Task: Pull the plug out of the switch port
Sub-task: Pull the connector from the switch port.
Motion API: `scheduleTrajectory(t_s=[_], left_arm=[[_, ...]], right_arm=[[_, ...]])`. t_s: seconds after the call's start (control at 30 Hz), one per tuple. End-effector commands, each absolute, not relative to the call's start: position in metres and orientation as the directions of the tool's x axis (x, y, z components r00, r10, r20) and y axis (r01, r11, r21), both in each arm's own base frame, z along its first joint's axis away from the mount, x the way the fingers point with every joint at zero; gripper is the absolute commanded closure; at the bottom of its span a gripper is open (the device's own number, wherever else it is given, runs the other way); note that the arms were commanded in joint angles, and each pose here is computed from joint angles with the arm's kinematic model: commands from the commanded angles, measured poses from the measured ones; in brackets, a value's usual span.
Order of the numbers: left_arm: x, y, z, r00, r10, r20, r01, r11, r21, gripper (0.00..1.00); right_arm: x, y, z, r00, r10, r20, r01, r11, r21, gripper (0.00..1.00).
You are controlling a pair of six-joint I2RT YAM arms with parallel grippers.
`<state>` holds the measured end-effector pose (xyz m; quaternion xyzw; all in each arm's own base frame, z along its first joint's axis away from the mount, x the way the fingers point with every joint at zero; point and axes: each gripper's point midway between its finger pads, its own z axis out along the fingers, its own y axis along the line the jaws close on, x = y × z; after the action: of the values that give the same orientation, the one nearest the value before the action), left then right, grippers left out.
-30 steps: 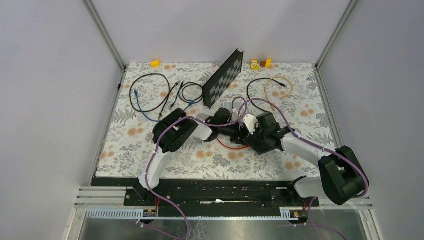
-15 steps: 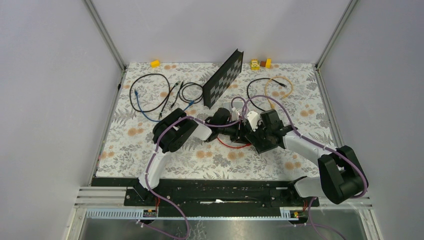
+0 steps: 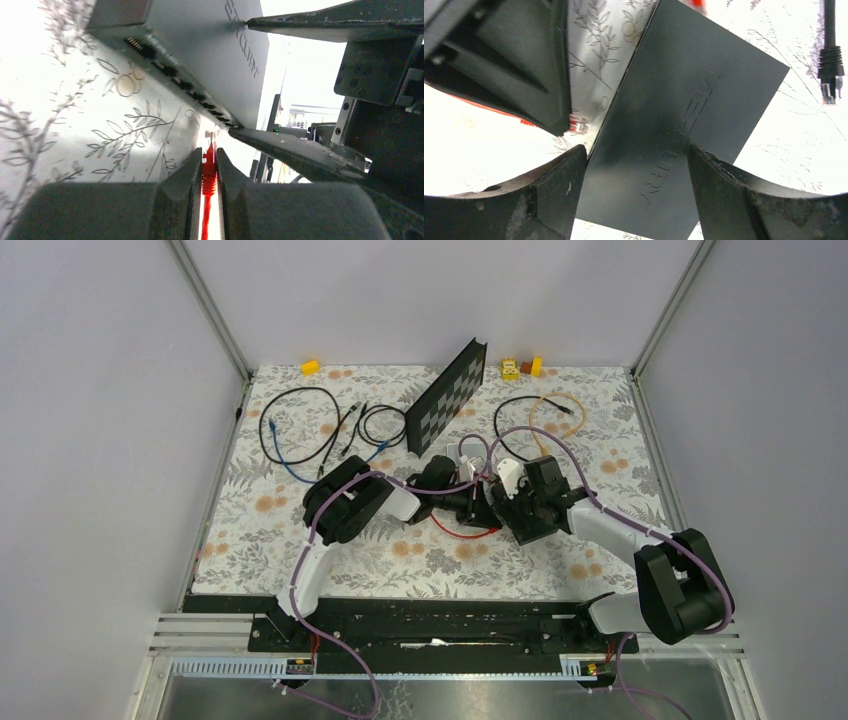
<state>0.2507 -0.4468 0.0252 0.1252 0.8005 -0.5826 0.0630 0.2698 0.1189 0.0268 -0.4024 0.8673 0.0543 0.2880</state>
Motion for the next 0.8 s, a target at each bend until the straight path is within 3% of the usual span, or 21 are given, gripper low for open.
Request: scheduleTrajectory(t_s=[0.0,0.23,0.5,0.77], left_arm=[[0.262,-0.435,0.027,-0.956,0.105,-0.275,0.295,0.323,-0.900,1.00],[0.264,-0.434,0.027,-0.953,0.105,-0.284,0.303,0.334,-0.892,1.00],[0.266,-0.434,0.038,-0.925,0.131,-0.358,0.381,0.324,-0.866,1.00],[0.266,-0.428,0.052,-0.868,0.179,-0.463,0.497,0.321,-0.806,0.73]], right_arm=[[0.255,0.075,0.000,-0.618,-0.689,-0.378,-0.682,0.709,-0.178,0.21],[0.257,0.071,0.003,-0.629,-0.680,-0.377,-0.669,0.720,-0.182,0.22],[0.260,0.090,0.031,-0.604,-0.632,-0.485,-0.700,0.712,-0.056,0.16],[0.269,0.091,0.063,-0.569,-0.606,-0.557,-0.715,0.699,-0.030,0.15]])
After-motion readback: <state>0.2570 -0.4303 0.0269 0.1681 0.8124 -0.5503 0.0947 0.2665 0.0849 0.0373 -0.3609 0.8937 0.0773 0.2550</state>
